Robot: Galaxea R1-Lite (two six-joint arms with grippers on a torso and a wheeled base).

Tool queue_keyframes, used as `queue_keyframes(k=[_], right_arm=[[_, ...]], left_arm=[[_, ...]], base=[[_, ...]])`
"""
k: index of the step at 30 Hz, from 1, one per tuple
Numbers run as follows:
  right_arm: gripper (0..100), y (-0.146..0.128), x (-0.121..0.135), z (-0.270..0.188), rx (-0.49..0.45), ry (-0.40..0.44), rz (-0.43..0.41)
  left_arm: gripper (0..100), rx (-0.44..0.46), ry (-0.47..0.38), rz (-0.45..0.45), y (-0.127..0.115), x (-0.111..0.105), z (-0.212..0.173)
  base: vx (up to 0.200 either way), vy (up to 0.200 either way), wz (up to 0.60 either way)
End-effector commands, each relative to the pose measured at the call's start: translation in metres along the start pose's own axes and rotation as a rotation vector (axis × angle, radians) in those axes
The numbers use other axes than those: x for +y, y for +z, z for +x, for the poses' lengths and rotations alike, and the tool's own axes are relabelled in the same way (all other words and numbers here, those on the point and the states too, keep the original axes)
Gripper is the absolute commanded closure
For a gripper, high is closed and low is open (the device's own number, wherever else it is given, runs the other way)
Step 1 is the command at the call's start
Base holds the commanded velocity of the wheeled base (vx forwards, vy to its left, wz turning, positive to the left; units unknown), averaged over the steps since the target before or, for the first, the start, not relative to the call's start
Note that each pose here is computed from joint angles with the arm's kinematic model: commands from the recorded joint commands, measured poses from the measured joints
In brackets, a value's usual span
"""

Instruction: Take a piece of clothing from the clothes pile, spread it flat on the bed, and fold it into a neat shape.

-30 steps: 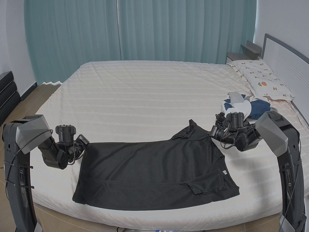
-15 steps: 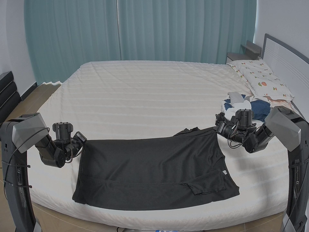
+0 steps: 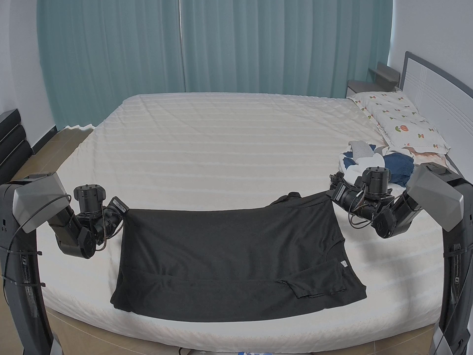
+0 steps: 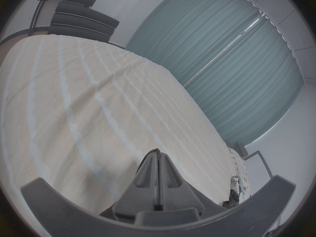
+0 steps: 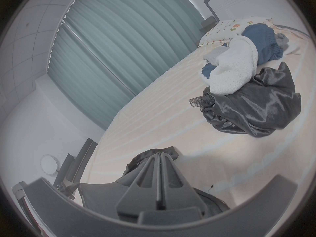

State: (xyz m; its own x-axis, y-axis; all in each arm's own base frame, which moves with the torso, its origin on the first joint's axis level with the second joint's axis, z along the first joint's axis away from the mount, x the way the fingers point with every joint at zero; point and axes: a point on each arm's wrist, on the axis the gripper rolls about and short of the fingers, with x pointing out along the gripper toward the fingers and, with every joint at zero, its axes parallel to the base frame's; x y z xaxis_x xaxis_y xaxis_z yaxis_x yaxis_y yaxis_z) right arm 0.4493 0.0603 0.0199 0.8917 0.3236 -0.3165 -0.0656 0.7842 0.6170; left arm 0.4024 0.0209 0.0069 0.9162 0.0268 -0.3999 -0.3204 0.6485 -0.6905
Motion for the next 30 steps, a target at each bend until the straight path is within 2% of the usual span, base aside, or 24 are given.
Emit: queue_keyframes(k=[1, 3, 7, 15, 17, 23, 30], right_arm=[[100, -0.002, 0.000, -0.001, -0.006, 0.006, 0.016], [100, 0.007, 0.002, -0.004, -0.031, 0.024, 0.044], [100, 0.008, 0.002, -0.008, -0.038, 0.026, 0.060], [100, 0.000, -0.002, -0.009, -0.011, 0.011, 0.055], [100, 0.006, 0.001, -0.008, -0.030, 0.024, 0.059], [100, -0.001, -0.004, -0.012, 0.009, 0.003, 0.045], [100, 0.020, -0.012, -0.024, -0.036, -0.023, 0.057]], left_arm=[[100, -0.018, -0.009, -0.014, 0.007, -0.002, -0.004], [100, -0.023, -0.009, -0.020, 0.006, -0.002, -0.002], [100, -0.031, -0.009, -0.048, 0.010, -0.001, -0.004], [100, -0.024, -0.012, -0.041, 0.008, -0.001, -0.003], [100, -0.024, -0.019, -0.050, 0.009, -0.003, -0.003], [100, -0.010, -0.018, -0.024, 0.001, -0.006, -0.001], [100, 0.000, -0.017, 0.054, -0.001, -0.004, -0.002]], base=[[0.000, 0.000, 0.00], [0.000, 0.000, 0.00], [0.000, 0.000, 0.00], [0.000, 0.000, 0.00], [0.000, 0.000, 0.00], [0.000, 0.000, 0.00], [0.000, 0.000, 0.00]])
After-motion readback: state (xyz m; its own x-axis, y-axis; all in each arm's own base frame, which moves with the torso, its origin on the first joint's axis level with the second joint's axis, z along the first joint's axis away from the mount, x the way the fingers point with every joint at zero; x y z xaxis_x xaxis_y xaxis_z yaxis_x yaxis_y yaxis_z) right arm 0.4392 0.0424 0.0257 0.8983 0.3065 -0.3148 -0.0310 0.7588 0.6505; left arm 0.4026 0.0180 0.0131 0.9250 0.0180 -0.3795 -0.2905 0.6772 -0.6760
